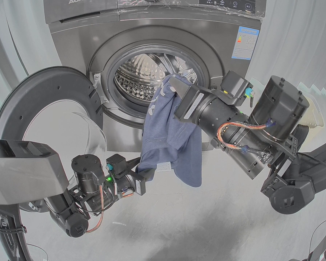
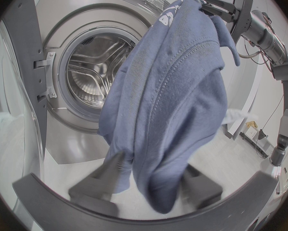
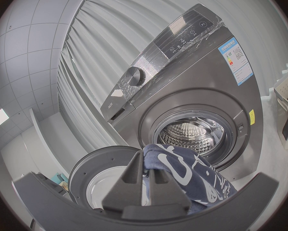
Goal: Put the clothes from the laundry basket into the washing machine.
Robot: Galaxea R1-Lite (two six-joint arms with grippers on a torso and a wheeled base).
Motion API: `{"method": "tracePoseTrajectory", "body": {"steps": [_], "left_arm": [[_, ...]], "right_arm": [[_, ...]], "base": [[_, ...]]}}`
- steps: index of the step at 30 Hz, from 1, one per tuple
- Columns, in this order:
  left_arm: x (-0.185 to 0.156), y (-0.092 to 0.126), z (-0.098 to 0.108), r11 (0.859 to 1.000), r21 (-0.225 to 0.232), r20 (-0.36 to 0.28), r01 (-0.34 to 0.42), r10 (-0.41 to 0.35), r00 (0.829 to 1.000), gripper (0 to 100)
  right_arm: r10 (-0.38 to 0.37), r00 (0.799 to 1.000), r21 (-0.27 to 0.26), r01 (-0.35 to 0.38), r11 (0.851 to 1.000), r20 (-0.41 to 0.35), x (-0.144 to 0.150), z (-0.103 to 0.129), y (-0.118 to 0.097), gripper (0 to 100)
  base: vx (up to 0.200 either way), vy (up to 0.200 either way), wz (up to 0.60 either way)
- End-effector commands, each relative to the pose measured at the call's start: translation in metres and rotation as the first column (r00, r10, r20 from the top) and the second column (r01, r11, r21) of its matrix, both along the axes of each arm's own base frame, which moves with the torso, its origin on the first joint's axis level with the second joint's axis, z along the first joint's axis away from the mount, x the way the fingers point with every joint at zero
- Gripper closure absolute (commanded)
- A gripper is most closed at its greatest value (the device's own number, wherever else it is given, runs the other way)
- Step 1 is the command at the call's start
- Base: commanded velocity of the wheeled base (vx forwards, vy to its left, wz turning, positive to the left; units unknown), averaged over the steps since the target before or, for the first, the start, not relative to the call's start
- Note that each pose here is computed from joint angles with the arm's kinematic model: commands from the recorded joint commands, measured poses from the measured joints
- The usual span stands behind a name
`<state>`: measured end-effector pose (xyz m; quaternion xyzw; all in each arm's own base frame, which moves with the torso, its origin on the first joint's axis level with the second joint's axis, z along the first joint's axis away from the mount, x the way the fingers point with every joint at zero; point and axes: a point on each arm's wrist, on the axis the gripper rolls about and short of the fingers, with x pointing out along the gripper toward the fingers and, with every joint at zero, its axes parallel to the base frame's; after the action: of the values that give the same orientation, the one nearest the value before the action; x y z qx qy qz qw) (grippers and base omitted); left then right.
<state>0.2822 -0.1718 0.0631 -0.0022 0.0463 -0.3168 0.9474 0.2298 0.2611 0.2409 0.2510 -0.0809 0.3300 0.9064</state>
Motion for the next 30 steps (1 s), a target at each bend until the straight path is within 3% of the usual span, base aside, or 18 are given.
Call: {"method": "tracePoseTrajectory", "body": {"steps": [1, 11, 18, 27, 28, 30], "left_arm": [[0.000, 0.000, 0.008, 1.000, -0.015, 0.022, -0.001, 0.001, 1.000, 100], [-0.033, 0.010, 0.047, 0.998, -0.053, 0.097, 0.031, -0.026, 0.995, 100], [-0.072, 0.035, 0.072, 0.995, -0.073, 0.140, 0.063, -0.052, 0.989, 100], [-0.083, 0.043, 0.078, 0.992, -0.080, 0.160, 0.096, -0.082, 0.984, 100], [-0.083, 0.043, 0.082, 0.991, -0.085, 0.175, 0.105, -0.089, 0.981, 100], [-0.082, 0.042, 0.086, 0.989, -0.097, 0.189, 0.113, -0.093, 0.978, 100]], "right_arm": [[0.000, 1.000, 0.002, 0.000, 1.000, 0.001, -0.001, 0.001, -0.001, 100], [-0.003, 1.000, -0.023, 0.003, 1.000, -0.018, 0.000, -0.007, -0.001, 100], [-0.004, 0.999, -0.067, 0.000, 0.998, -0.054, 0.002, -0.025, 0.001, 100], [-0.003, 0.995, -0.119, -0.008, 0.993, -0.096, 0.004, -0.045, 0.001, 100], [-0.003, 0.994, -0.130, -0.011, 0.991, -0.108, 0.004, -0.050, 0.002, 0], [0.002, 0.992, -0.151, -0.021, 0.988, -0.124, 0.002, -0.056, 0.002, 0]], "base": [[0.000, 0.000, 0.00], [0.000, 0.000, 0.00], [0.000, 0.000, 0.00], [0.000, 0.000, 0.00], [0.000, 0.000, 0.00], [0.000, 0.000, 0.00]]}}
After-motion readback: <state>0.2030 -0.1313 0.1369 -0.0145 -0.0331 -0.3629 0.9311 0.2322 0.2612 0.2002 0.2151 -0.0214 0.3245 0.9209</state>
